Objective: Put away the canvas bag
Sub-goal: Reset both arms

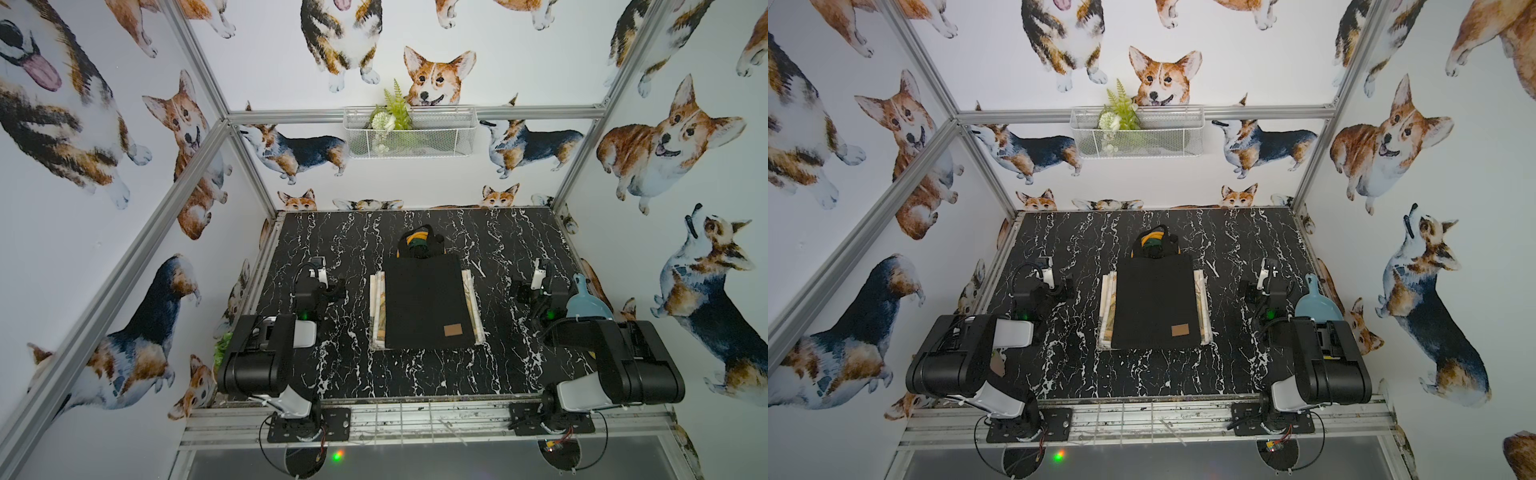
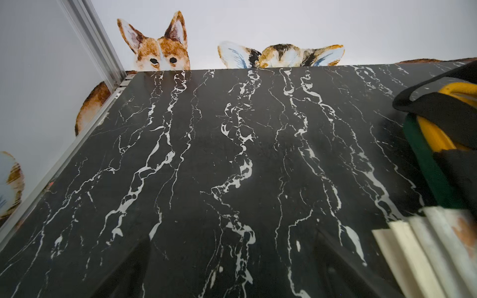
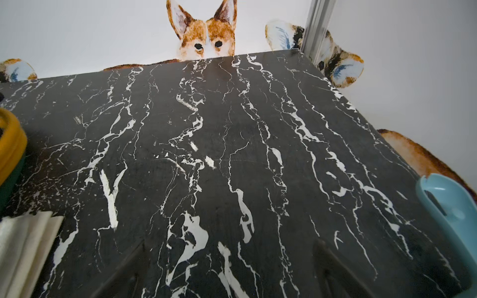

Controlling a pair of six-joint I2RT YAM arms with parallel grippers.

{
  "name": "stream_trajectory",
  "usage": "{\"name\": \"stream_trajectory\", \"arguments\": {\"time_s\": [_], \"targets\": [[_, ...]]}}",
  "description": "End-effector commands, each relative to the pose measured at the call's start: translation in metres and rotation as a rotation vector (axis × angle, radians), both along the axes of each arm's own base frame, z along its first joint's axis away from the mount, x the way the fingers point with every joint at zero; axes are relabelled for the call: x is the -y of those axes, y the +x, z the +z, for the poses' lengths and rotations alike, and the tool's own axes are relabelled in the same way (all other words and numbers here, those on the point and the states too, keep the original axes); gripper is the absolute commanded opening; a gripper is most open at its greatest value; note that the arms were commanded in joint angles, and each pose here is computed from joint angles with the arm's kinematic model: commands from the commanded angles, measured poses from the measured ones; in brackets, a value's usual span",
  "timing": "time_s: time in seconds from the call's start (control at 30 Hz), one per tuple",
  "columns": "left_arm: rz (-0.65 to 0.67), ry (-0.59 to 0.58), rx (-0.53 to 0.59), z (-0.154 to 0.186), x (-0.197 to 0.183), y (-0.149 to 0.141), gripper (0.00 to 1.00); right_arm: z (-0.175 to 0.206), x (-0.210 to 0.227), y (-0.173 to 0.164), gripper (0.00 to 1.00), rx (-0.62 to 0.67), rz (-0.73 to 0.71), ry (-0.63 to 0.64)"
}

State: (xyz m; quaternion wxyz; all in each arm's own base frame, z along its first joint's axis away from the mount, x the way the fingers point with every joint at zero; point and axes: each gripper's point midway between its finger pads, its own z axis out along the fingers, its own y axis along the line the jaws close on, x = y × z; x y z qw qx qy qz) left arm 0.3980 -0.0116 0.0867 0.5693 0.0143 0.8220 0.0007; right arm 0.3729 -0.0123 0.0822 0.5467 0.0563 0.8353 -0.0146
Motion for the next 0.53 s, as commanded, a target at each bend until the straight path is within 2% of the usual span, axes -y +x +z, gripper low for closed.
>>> {"name": "stream_trajectory", "arguments": {"time_s": [0.0, 0.5], "targets": [[-0.019, 0.001, 0.005, 0.0023, 0.0033, 0.0012, 1.0, 0.0075, -0.0014, 0.004, 1.0, 0.037, 0.011, -0.001], [-0.028, 0.011, 0.004, 0.0019, 0.0061, 0.0015, 1.0, 0.0071, -0.0014, 0.0035, 0.99, 0.031, 0.012, -0.002]]}}
